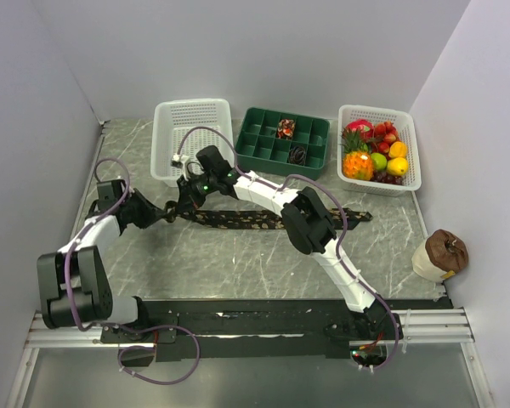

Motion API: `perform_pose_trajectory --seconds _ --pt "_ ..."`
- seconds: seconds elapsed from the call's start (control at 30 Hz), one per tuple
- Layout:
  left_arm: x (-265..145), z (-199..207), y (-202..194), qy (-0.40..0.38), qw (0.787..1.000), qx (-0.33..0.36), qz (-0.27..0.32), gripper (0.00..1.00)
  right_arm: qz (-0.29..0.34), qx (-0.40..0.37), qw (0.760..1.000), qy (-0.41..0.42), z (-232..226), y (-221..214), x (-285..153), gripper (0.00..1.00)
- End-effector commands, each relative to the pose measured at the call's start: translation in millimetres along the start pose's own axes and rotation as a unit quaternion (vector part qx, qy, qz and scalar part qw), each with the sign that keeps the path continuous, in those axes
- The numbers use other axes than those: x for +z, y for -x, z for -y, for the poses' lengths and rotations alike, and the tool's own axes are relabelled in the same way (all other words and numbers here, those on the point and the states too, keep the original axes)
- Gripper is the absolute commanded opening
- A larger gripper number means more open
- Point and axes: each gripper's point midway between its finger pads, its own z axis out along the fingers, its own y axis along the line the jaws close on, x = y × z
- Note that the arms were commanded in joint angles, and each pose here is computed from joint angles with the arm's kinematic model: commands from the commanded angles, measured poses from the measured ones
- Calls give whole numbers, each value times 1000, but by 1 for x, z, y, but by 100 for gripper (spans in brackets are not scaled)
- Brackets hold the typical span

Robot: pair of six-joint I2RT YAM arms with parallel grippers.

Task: Roll the ties
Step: Flatten out the tie at the center of the board.

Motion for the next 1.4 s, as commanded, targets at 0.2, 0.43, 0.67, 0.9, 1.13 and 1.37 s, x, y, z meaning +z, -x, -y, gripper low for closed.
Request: perform_pose_trajectory --seconds 0.2,0.43,0.67,0.9,1.13,1.37 --pt "-33 7 21 -33 998 -29 34 1 27 -37 999 24 -28 32 -24 13" --pt "-17 -10 30 -12 998 -41 34 1 17 -1 1000 -25 -6 22 -18 13" --pt "-12 -22 44 49 997 -14 65 1 22 15 1000 -16 -6 20 -12 13" --pt "0 -19 50 92 990 12 107 1 4 -1 1000 -8 -16 10 -11 19" --pt "5 -32 61 119 982 27 145 1 -9 8 999 -53 -3 -5 -9 43" --pt "9 -28 68 111 973 51 195 1 28 -13 997 -71 -10 11 -31 63"
